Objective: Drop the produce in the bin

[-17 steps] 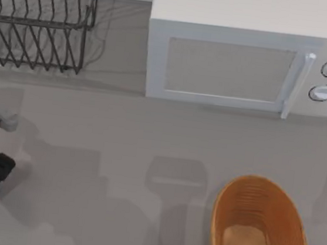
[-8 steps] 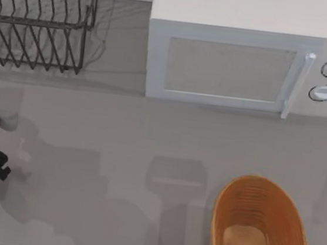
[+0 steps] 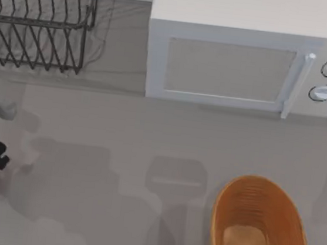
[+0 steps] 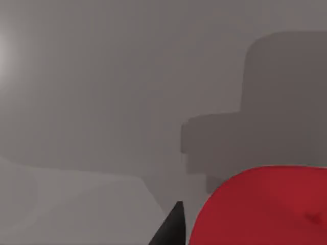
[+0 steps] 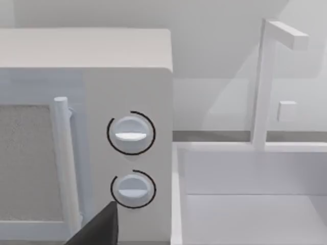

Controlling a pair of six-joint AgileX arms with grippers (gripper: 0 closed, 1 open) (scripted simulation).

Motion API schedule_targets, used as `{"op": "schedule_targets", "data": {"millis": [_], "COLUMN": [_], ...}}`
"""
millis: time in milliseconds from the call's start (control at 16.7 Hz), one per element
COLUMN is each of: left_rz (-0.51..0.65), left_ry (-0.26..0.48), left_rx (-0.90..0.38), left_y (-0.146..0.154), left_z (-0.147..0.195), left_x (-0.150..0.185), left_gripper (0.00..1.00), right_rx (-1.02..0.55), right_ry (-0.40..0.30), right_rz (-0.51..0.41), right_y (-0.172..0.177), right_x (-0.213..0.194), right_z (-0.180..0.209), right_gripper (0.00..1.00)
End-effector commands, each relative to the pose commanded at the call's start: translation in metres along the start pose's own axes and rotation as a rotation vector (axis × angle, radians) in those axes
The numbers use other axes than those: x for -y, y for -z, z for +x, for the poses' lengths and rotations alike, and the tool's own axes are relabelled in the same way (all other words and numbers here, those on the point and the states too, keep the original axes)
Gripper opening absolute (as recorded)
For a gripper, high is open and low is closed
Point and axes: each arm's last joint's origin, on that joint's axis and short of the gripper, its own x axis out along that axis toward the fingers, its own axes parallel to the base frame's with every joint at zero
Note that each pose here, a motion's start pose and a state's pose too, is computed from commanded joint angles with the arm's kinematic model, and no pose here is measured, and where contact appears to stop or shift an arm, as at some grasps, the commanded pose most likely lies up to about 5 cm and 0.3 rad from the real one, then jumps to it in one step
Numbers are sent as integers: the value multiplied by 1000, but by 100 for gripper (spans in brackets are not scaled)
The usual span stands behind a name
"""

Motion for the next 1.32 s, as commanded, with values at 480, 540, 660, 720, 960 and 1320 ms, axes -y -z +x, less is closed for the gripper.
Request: {"op": "schedule_targets", "data": {"millis": [480, 540, 660, 720, 960, 1320], "left_rz": [7, 6, 4, 3, 2, -39], "left_ry": [17, 12, 4, 4, 5, 11], "left_rx": [-29, -21, -7, -6, -10, -35], "left_y": [-1, 1, 4, 4, 4, -52], "left_z": [-108, -119, -132, -132, -131, -141], "left_x": [2, 3, 4, 4, 3, 36], "left_gripper": [0, 0, 0, 0, 0, 0], "right_rx": [0, 0, 0, 0, 0, 0], "right_ry": [0, 0, 0, 0, 0, 0], "right_rz": [0, 0, 0, 0, 0, 0], "right_y": [0, 0, 0, 0, 0, 0], "right_x": [0, 0, 0, 0, 0, 0], "right_z": [0, 0, 0, 0, 0, 0], "right_gripper": [100, 100, 100, 100, 100, 100]}}
